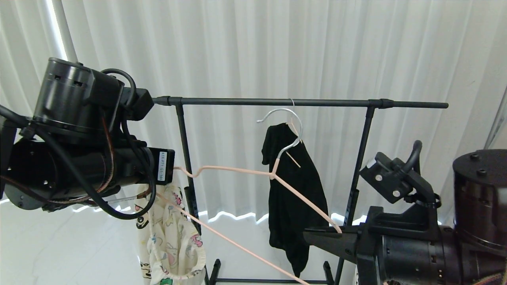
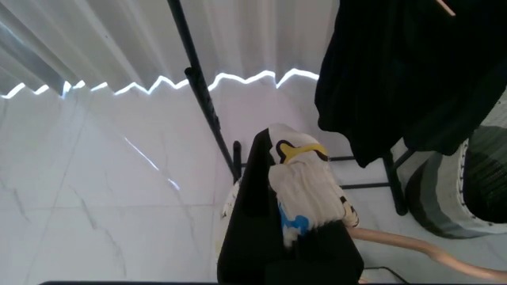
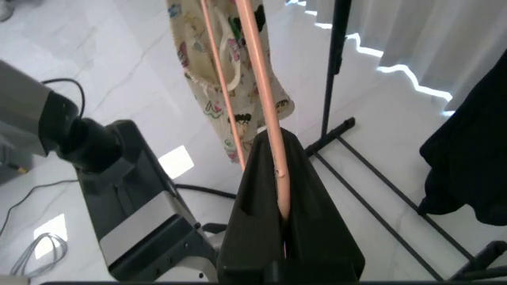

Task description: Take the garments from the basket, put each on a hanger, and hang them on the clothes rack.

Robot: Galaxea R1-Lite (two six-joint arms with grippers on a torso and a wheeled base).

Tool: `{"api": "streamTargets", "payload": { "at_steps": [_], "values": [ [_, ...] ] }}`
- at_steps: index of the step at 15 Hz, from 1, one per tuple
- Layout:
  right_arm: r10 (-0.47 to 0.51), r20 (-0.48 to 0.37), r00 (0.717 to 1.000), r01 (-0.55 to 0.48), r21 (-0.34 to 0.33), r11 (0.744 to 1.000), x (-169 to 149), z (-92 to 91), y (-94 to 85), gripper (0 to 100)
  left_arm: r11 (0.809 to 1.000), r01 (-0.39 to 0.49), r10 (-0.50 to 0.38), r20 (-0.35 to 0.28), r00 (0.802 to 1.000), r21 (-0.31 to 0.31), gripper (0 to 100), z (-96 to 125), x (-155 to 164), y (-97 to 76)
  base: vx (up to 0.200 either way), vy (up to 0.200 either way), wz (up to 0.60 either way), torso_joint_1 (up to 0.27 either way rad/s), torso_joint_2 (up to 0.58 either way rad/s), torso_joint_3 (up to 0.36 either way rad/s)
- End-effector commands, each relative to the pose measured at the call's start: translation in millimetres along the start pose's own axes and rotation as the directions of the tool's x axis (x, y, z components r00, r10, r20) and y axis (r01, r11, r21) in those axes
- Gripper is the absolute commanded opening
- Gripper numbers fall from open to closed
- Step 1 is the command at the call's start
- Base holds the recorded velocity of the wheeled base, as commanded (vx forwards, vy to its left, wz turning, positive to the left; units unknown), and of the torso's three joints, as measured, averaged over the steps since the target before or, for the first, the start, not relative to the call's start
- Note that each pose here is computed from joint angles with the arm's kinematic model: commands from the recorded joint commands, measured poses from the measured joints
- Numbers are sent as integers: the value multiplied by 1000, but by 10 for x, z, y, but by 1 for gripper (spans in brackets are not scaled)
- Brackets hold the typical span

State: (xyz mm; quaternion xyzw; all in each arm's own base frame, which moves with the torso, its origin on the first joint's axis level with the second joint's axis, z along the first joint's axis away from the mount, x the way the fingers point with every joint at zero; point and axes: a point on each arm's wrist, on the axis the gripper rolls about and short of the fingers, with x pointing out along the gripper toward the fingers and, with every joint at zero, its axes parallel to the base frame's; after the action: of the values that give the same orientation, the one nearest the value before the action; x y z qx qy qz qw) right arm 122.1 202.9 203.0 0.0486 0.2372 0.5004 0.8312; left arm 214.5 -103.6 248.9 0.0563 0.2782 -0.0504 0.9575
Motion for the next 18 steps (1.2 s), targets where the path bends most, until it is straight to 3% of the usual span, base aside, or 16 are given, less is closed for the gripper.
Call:
{"api": "streamTargets", "payload": {
  "at_steps": [1,9,14,18],
  "values": [
    [-5,-5,1000,5,-1,1000,97,26,1,0,1000,5,-5,19,1000,-4,0,13,-65,12,0,0,0,0,0,0],
    [-1,-14,1000,1,-14,1000,398,103,98,0,992,120,-123,72,990,50,0,20,-308,-217,0,0,0,0,0,0],
    [10,-34,999,-10,-27,1000,603,77,236,0,985,173,-174,103,979,15,0,81,-402,-317,0,0,0,0,0,0],
    [10,-18,1000,-11,-24,1000,769,141,315,0,980,199,-201,108,974,25,0,82,-440,-373,0,0,0,0,0,0]
  ]
}}
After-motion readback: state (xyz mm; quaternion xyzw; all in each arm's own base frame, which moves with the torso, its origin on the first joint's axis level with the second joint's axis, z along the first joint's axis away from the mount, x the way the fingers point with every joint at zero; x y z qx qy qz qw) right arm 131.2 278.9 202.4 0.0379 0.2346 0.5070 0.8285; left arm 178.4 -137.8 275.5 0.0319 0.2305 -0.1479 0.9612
